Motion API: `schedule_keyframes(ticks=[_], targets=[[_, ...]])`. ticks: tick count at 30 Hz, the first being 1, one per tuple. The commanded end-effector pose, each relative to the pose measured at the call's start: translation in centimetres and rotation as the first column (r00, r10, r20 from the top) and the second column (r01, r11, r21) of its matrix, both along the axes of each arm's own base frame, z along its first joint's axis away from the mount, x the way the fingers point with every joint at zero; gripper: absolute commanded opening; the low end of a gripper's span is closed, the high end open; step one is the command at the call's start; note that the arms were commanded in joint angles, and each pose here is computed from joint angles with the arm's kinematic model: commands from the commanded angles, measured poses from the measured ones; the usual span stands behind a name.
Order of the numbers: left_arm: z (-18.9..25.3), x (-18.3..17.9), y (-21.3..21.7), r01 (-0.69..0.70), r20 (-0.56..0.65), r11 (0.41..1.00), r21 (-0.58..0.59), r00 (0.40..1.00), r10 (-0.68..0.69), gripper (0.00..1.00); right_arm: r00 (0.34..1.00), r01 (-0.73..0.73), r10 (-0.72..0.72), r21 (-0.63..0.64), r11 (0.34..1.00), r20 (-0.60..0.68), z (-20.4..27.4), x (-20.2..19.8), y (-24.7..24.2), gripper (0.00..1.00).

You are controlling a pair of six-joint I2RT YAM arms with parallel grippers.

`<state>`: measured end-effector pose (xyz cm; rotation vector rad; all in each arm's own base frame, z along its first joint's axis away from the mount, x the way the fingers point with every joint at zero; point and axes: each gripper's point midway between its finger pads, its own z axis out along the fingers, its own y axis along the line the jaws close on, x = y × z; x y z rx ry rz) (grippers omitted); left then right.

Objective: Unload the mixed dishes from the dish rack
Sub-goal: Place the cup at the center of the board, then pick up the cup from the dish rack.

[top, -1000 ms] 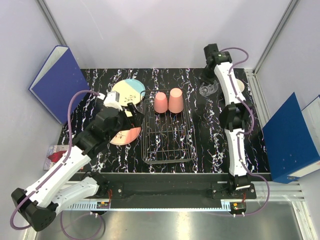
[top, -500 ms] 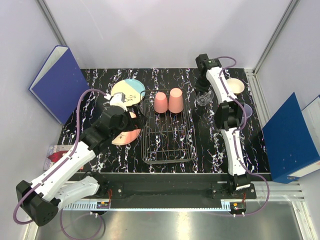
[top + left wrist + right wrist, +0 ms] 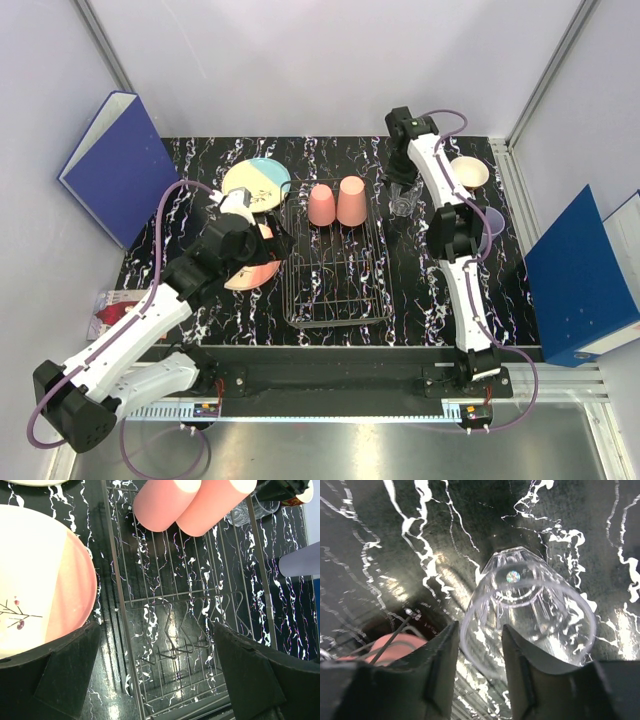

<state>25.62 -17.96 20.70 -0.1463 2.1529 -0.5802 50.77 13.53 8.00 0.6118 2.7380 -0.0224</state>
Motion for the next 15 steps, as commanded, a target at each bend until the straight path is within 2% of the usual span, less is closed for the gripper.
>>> schedule_keyframes(ticks=[1,6,8,10,11,12,13,14,15], targets=[[1.0,0.2,-0.2,-0.001,0.034,0.999,-0.033,0.999,0.002,0.99,0.978,0.001,-0.006,0.026,1.0,0.207,10.7,-0.4,-0.2,0.49],[2.3,1.0,0.3,-0.023,0.078,1.0,-0.001,0.997,0.023,0.99,0.9,-0.051,-0.003,0.113,0.992,0.435,21.3,-1.8,0.9,0.58],[2.5,1.6,0.3,-0.023,0.088,0.999,0.027,0.996,0.02,0.99,0.853,-0.112,0.033,0.121,0.986,0.521,25.7,-3.8,1.5,0.63],[3.2,2.6,-0.2,-0.02,0.097,0.999,0.049,0.995,0.015,0.99,0.788,-0.196,0.095,0.102,0.975,0.608,29.0,-5.1,2.7,0.75],[4.3,3.2,-0.5,-0.011,0.118,0.998,0.058,0.993,0.004,0.99,0.768,-0.242,0.137,0.086,0.966,0.625,30.0,-7.8,3.6,0.82],[4.4,3.6,-0.8,-0.004,0.117,0.997,0.071,0.993,-0.004,0.99,0.71,-0.248,0.128,0.076,0.966,0.693,31.8,-7.9,4.1,0.88],[3.4,4.5,-1.4,0.003,0.091,0.995,0.097,0.996,-0.012,0.99,0.683,-0.263,0.133,0.071,0.962,0.718,32.3,-8.8,4.5,0.98],[4.4,5.2,-2.0,0.01,0.104,0.995,0.099,0.994,-0.02,0.99,0.678,-0.282,0.147,0.071,0.957,0.72,31.1,-11.5,4.2,1.0],[4.4,5.7,-2.6,0.025,0.097,0.995,0.101,0.995,-0.034,0.99,0.563,-0.331,0.099,0.113,0.937,0.821,33.7,-11.4,5.2,1.0]])
